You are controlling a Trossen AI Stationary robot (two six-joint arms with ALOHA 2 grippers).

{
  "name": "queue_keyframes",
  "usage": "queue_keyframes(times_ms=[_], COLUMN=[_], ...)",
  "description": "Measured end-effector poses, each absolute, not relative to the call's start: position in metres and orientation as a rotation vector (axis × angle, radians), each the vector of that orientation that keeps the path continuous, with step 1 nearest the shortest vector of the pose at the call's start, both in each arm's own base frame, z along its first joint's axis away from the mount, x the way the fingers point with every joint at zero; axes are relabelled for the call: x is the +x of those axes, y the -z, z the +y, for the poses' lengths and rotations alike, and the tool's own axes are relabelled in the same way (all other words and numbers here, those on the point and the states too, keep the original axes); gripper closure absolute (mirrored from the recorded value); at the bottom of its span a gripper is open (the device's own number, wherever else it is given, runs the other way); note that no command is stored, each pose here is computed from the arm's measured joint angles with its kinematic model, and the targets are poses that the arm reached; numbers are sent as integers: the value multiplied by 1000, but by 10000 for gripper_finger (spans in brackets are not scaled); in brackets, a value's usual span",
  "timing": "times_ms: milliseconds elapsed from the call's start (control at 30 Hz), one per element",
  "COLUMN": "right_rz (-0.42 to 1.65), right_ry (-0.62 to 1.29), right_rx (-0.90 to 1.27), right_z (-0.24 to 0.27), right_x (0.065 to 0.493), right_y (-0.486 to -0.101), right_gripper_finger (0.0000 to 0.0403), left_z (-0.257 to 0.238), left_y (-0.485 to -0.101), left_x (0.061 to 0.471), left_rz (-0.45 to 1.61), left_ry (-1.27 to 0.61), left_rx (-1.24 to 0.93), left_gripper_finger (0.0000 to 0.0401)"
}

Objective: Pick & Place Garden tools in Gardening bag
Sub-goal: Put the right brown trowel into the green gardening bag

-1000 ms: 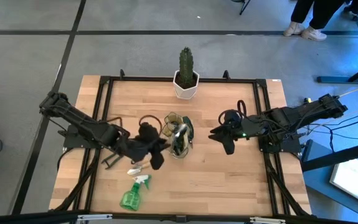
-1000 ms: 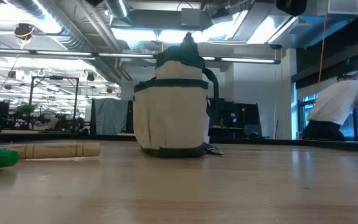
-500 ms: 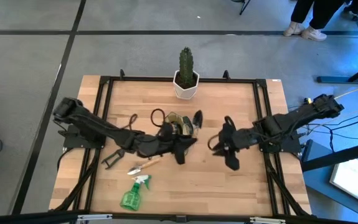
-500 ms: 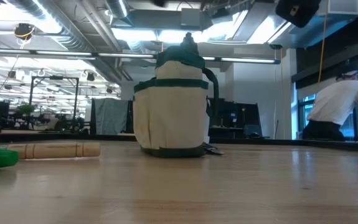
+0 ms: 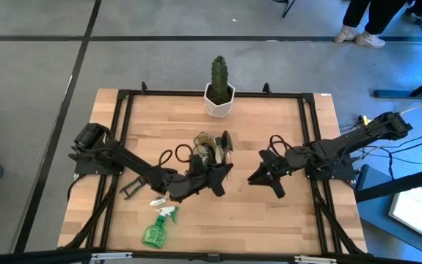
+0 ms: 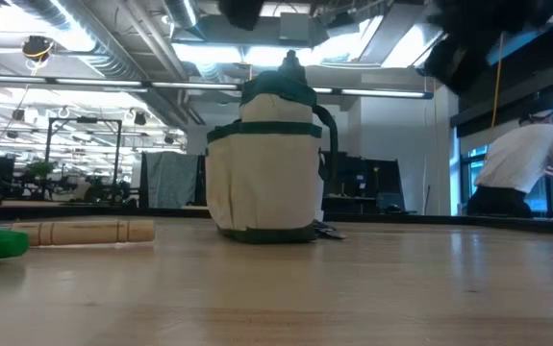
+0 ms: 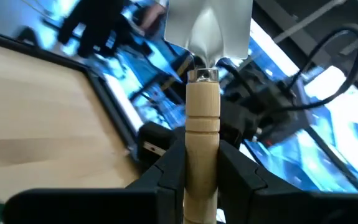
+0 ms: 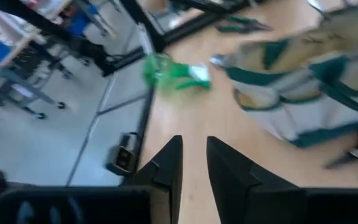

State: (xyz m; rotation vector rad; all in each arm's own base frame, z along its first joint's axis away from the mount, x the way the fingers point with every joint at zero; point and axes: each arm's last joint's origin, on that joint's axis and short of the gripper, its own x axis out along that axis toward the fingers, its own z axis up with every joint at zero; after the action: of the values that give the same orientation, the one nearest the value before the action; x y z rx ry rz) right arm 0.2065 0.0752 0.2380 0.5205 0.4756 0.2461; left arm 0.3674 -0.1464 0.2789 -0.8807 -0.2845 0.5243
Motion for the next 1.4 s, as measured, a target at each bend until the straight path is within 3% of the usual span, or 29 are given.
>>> queue_keyframes(times_ms=[200,433,733,1000,1400], right_rz=[559,567,601,605,526], right_ry=[-136,32,147,188,136], right_rx=[493,540,604,612,627], right_z=[72,78,89,102,123], right_x=[220,247,275,314,369], right_y=[-210,-174,-135,-122,-135], right_gripper_finger=[337,395,401,402,402], left_z=[-161,-173,-175,-178,-196], left_y=[-277,-284,-301,-311,-306], left_x=[359,343,313,295,273], left_rz=[-302,-272,-154,-99,-17], left_ry=[-574,-587,-574,-546,-515], left_rx=[-900,-900,-872,-846,-790], left_gripper_finger=[343,343,343,343,343])
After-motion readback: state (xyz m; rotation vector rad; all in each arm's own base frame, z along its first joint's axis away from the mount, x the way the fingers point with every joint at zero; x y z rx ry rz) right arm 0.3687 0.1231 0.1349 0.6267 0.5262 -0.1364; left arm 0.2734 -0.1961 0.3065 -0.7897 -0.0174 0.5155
